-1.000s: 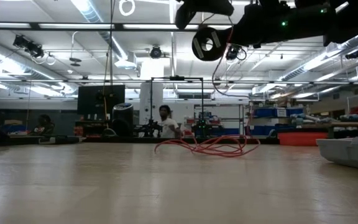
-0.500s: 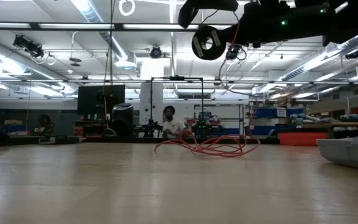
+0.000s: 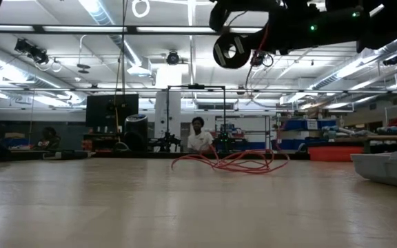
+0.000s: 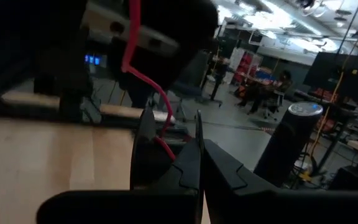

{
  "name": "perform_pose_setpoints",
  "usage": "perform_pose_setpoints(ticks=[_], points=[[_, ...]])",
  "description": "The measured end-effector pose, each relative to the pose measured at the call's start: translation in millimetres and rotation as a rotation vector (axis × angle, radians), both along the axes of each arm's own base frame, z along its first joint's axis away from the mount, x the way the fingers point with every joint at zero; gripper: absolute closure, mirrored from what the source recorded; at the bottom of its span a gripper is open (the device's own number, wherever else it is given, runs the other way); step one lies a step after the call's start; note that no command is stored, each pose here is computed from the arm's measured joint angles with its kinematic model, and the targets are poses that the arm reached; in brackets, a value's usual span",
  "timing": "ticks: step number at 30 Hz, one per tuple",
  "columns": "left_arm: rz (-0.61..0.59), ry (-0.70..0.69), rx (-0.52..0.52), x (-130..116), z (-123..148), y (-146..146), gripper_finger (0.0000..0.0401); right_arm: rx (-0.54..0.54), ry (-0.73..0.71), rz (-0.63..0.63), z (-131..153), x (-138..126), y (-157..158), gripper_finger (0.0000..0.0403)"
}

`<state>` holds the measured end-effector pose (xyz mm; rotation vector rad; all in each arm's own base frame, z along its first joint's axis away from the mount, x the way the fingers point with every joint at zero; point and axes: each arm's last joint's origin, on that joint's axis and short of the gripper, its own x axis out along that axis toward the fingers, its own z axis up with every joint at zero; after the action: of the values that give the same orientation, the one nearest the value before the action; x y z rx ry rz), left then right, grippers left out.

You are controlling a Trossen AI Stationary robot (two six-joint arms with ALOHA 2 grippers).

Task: Coil cords
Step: Coil the wire

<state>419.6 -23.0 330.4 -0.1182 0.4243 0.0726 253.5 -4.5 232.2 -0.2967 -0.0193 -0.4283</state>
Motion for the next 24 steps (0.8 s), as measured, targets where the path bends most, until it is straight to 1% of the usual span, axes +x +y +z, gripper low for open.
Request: perform_pose_setpoints(ticks=[2, 5, 10, 14, 17, 21, 24], points=[[-0.018, 0.013, -0.009, 3.7, -5.8, -0.9, 0.0401, -0.01, 0.006, 0.0, -0.5, -0.2, 0.1, 0.0399], [-0.033, 0.011, -0.001, 4.5, -6.2, -2.0, 0.0401, -0.012, -0.003, 0.001, 1.6, -1.3, 0.1, 0.04], [-0.007, 0.016, 0.025, 6.0, -8.8, -2.2, 0.0401, -0.02, -0.002, -0.016, 2.5, -2.5, 0.5, 0.04], [-0.012, 0.022, 0.036, 6.1, -9.5, -2.2, 0.0401, -0.035, 0.001, -0.013, 2.9, -2.6, 2.4, 0.0401], [-0.017, 0.013, 0.042, 0.7, -2.6, -2.1, 0.0401, -0.054, 0.006, -0.028, 4.4, -3.4, 3.9, 0.0401], [0.018, -0.004, 0.062, -12.6, 13.8, 0.4, 0.0401, -0.041, -0.065, -0.017, 15.7, -6.0, 6.8, 0.0402], [0.031, -0.026, 0.067, -18.5, 22.9, 1.3, 0.0401, -0.05, -0.046, 0.003, 15.3, -7.5, 9.2, 0.0402]])
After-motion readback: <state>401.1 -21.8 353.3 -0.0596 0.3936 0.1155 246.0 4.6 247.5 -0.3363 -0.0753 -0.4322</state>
